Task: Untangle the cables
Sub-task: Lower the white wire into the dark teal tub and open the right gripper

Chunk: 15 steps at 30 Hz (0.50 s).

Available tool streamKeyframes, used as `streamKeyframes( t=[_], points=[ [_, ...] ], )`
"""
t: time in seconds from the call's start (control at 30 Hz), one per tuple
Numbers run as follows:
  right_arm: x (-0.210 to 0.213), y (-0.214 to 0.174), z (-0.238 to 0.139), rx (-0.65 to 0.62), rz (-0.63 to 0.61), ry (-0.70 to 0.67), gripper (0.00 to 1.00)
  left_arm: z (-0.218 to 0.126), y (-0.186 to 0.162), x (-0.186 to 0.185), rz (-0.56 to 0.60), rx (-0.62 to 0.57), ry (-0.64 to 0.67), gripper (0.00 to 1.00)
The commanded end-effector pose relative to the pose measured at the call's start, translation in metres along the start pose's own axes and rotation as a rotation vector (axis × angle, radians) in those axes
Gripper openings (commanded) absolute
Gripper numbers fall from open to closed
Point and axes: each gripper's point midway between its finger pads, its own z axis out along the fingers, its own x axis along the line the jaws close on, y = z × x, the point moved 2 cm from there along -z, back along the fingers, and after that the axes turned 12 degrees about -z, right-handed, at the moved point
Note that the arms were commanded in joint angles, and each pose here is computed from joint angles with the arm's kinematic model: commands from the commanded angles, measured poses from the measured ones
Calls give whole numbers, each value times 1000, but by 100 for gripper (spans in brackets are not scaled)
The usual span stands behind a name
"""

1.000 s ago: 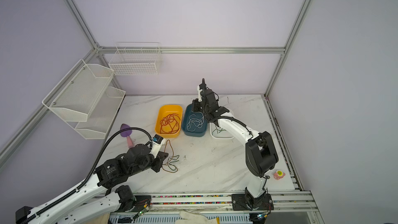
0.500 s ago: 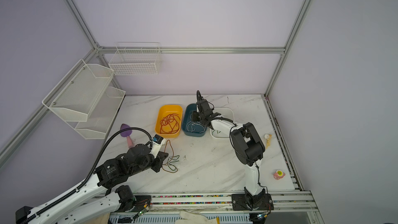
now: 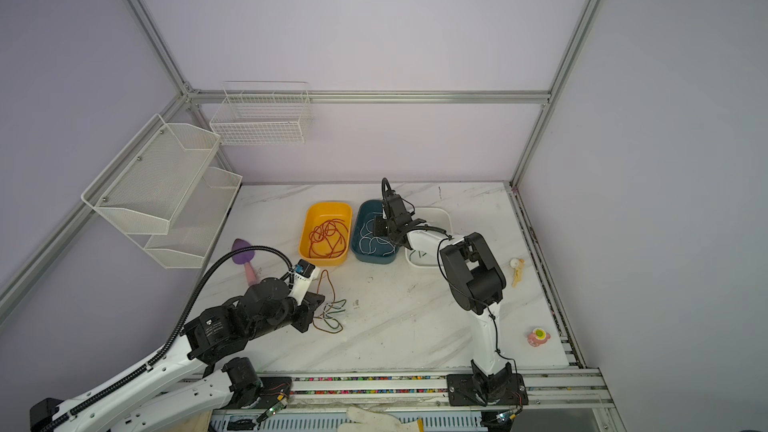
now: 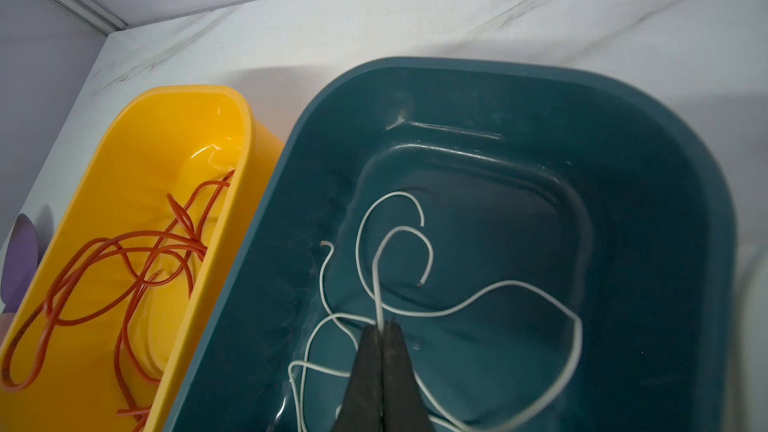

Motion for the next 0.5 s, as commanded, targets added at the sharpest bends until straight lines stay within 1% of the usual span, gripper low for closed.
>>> streamKeyframes(
  t=[0.0,0.07,0.23,0.47],
  points=[
    [-1,7,2,-12,30,-4,0,-5,10,-7,27,-30,-22,0],
    [-2,9,-1,-16,37,-9,0,-6,10,-7,28,-30,-21,0],
    [0,20,-15,-37,44,-19,20,-5,10,-7,28,-30,-22,0],
    [3,41,-41,-82,44,-26,35,-5,10,-7,28,-26,-21,0]
  ],
)
